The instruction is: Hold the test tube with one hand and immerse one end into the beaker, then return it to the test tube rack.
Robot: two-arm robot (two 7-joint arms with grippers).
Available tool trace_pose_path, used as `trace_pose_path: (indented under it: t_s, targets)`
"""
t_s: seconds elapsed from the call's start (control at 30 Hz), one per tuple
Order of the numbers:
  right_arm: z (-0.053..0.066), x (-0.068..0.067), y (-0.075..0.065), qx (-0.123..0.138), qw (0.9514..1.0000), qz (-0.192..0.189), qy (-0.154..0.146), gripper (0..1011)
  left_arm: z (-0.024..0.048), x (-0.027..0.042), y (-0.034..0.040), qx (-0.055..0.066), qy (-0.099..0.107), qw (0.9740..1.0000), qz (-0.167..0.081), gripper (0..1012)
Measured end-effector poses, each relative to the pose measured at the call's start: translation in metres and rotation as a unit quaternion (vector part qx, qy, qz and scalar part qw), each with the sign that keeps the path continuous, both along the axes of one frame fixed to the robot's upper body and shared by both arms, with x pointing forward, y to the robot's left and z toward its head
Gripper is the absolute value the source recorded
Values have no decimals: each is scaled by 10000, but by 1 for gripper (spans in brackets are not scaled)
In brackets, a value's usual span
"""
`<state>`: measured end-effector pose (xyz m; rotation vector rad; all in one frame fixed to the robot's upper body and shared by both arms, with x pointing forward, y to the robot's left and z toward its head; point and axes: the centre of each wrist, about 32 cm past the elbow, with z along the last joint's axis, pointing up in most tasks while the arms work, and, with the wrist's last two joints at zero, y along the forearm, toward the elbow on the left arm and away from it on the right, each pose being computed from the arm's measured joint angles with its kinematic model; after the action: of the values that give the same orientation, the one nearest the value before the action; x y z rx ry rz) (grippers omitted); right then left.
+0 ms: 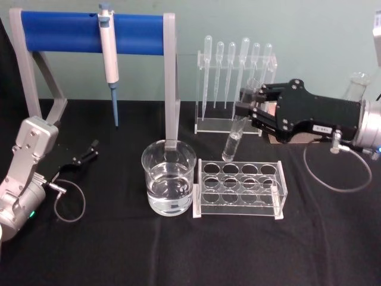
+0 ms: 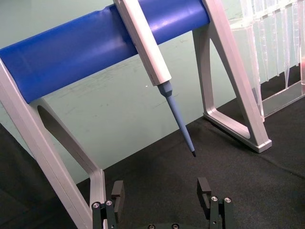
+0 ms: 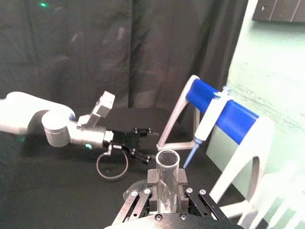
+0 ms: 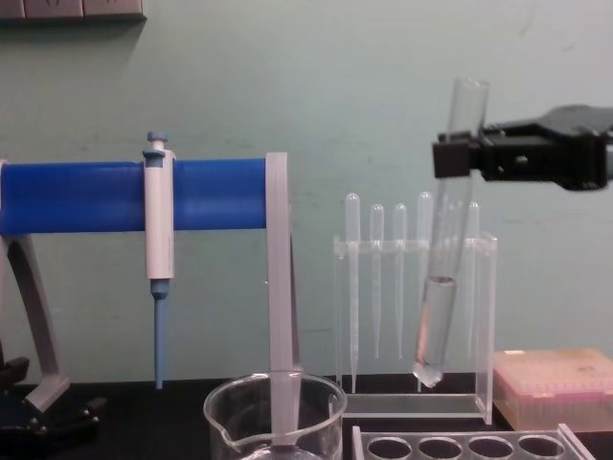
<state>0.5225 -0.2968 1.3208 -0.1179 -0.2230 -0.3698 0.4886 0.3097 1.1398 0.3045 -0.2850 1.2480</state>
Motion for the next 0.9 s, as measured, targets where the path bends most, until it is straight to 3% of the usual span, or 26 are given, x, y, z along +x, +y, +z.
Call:
trace_pose_path:
  t_s: [0.27, 0.9]
  targets:
    - [-147, -26, -79, -56, 9999, -119, -23, 241, 0, 0, 0, 0, 0, 10000, 0, 1000]
    - [-442, 47, -63, -164, 9994, -269, 162, 241, 0, 0, 0, 0, 0, 10000, 0, 1000]
